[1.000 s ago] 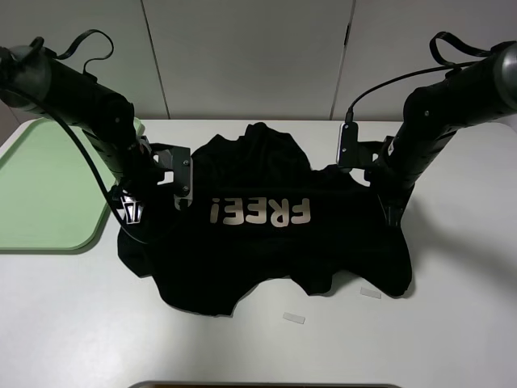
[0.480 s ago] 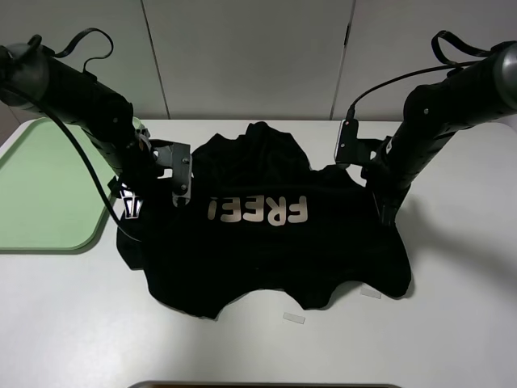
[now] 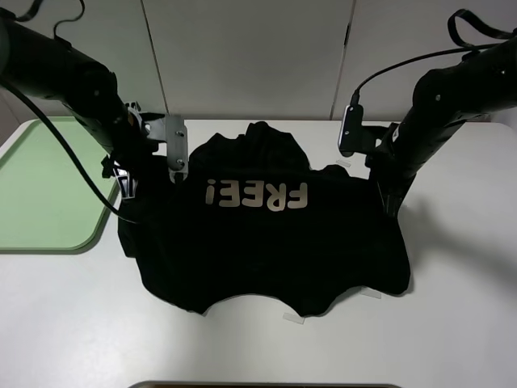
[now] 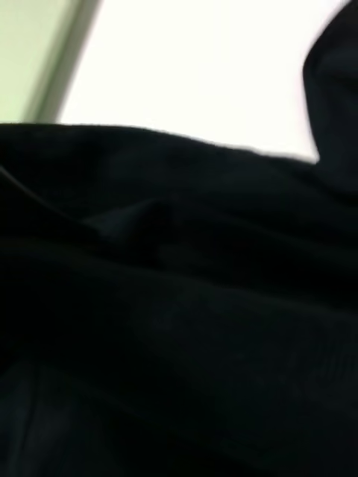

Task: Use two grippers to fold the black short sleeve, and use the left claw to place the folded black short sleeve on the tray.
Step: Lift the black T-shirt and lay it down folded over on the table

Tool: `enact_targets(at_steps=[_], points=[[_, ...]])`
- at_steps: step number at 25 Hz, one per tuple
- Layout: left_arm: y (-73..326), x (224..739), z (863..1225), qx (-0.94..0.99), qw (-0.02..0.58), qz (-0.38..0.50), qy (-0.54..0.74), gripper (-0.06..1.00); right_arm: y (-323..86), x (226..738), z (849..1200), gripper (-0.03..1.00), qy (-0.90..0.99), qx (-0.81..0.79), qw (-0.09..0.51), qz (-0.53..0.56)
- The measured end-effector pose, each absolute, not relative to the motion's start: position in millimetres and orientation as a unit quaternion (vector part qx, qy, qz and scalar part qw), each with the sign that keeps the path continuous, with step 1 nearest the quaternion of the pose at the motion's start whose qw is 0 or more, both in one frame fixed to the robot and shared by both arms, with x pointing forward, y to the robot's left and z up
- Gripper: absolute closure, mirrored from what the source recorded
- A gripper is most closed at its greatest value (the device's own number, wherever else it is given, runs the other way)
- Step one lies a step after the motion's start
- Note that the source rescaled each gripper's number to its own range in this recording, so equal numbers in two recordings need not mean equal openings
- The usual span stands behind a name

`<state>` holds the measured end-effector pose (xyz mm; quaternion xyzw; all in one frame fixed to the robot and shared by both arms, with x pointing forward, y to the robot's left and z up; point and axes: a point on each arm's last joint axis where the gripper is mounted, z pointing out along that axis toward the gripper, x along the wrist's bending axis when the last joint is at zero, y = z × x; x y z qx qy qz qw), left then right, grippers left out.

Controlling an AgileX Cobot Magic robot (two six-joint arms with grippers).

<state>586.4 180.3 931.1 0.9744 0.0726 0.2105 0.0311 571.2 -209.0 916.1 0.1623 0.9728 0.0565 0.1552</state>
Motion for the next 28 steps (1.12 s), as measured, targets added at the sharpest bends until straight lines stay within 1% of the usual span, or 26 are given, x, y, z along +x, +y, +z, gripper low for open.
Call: enact_targets(at_steps=[8, 9, 10, 14, 21, 28], points=[[184.8, 577.8, 970.1, 0.966, 0.04, 0.242, 0.077, 0.94, -211.3, 566.5, 966.2, 0.97, 0.96, 0.153, 0.221, 0.079], [185.6, 576.2, 975.2, 0.965, 0.041, 0.245, 0.078, 0.94, -211.3, 566.5, 966.2, 0.97, 0.96, 0.153, 0.221, 0.079], [185.9, 574.7, 979.7, 0.964, 0.042, 0.249, 0.078, 0.94, -212.5, 562.8, 977.2, 0.97, 0.958, 0.153, 0.229, 0.082], [188.5, 569.0, 997.2, 0.96, 0.047, 0.264, 0.081, 0.94, -215.1, 554.2, 999.3, 0.97, 0.953, 0.153, 0.247, 0.089], [193.6, 557.0, 1028.1, 0.95, 0.059, 0.293, 0.086, 0.94, -220.0, 537.0, 1043.2, 0.97, 0.934, 0.152, 0.303, 0.114], [199.3, 542.6, 1053.2, 0.944, 0.065, 0.309, 0.092, 0.94, -224.5, 517.5, 1077.2, 0.97, 0.916, 0.15, 0.347, 0.135]])
